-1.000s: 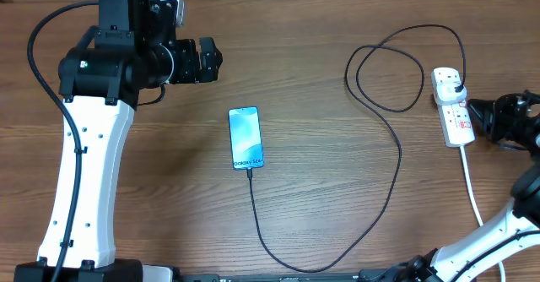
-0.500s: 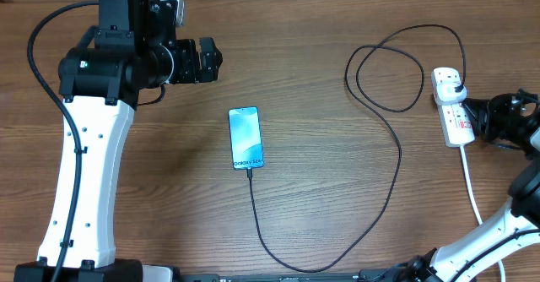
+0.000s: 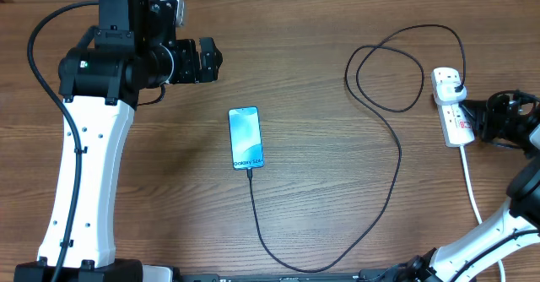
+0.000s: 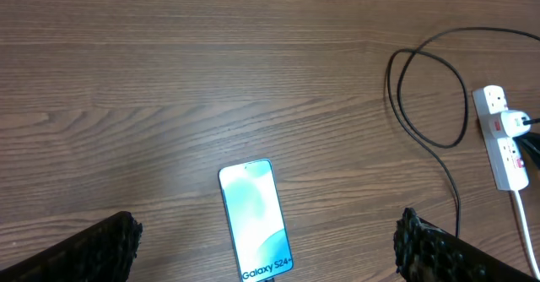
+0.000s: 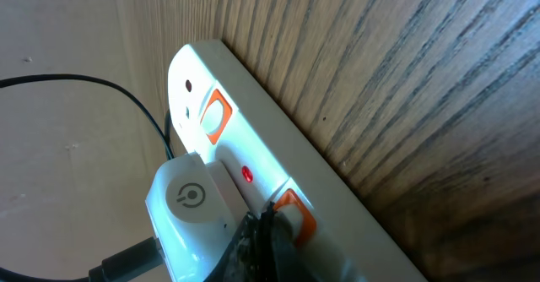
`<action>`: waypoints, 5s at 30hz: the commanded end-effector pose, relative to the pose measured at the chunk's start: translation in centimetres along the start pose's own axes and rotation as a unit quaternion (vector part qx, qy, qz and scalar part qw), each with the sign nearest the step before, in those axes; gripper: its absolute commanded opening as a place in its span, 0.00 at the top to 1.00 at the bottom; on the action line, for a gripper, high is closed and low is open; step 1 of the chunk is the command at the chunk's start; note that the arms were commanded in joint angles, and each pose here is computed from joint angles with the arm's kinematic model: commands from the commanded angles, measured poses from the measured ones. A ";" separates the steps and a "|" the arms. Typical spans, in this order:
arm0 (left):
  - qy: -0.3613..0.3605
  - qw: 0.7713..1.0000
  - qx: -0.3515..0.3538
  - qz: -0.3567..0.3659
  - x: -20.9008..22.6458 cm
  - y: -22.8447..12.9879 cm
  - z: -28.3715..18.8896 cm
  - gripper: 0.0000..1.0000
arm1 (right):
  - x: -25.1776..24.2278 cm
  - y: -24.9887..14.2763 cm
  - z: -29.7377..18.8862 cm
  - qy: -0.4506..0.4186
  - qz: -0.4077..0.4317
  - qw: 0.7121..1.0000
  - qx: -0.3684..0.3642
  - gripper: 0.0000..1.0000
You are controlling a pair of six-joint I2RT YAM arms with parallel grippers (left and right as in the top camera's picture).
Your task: Plug charger to phone and switch on socket
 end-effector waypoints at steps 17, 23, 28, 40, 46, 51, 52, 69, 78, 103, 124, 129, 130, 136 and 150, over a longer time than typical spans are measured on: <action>0.004 1.000 -0.002 0.008 0.2 0.2 0.0 0.00 | 10.0 4.5 -15.7 0.069 -0.076 0.980 -0.169 0.96; 0.004 1.000 -0.002 0.008 0.3 0.2 0.0 0.00 | 20.9 -0.9 -18.8 0.123 -0.238 0.948 -0.172 0.96; 0.004 1.000 -0.002 0.008 0.2 0.2 0.0 0.00 | 28.8 -8.1 -18.9 0.110 -0.335 0.919 -0.177 0.96; 0.004 1.000 -0.002 0.008 0.2 0.2 0.0 0.00 | 27.7 -22.6 -12.4 -0.135 -0.471 0.869 -0.069 0.96; 0.004 1.000 -0.002 0.008 0.2 0.2 0.0 0.01 | 27.2 -26.3 -11.7 -0.149 -0.514 0.844 -0.025 0.77; 0.004 1.000 -0.002 0.008 0.2 0.2 0.0 0.00 | 25.6 -27.1 -12.0 -0.174 -0.511 0.842 0.008 0.00; 0.004 1.000 -0.002 0.007 0.2 0.2 0.0 0.00 | 25.3 -27.4 -12.1 -0.174 -0.510 0.842 0.019 0.00; 0.004 1.000 -0.002 0.008 0.3 0.2 0.0 0.00 | 25.3 -26.4 -12.2 -0.193 -0.512 0.837 -0.006 0.00; 0.004 1.000 -0.002 0.008 0.2 0.2 0.0 0.01 | 27.7 -25.6 -11.4 -0.072 -0.558 0.823 -0.081 0.00; 0.004 1.000 -0.002 0.008 0.2 0.2 0.0 0.00 | 15.8 -28.9 -11.9 0.081 -0.563 0.773 -0.281 0.00; 0.004 1.000 -0.002 0.008 0.2 0.2 0.0 0.01 | 13.8 -28.6 -10.2 0.087 -0.557 0.763 -0.316 0.00; 0.004 1.000 -0.002 0.008 0.2 0.2 0.0 0.00 | 14.3 -28.5 -10.5 0.102 -0.557 0.754 -0.333 0.00; 0.004 1.000 -0.002 0.008 0.2 0.2 0.0 0.00 | 14.4 -28.4 -10.5 0.104 -0.557 0.752 -0.337 0.00; 0.004 1.000 -0.002 0.008 0.2 0.2 0.0 0.01 | 13.8 -28.5 -10.1 0.094 -0.557 0.759 -0.325 0.00; 0.004 1.000 -0.002 0.008 0.2 0.2 0.0 0.00 | 13.8 -28.5 -10.1 0.096 -0.554 0.760 -0.325 0.00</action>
Point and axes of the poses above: each gripper's point midway between its finger pads, its own z axis out along the fingers, its own x axis along the line the jaws close on, y = z × x, the point moved 2 cm from there along -z, back along the fingers, and after that the axes turned 11 degrees about -z, right-handed, at the moved point
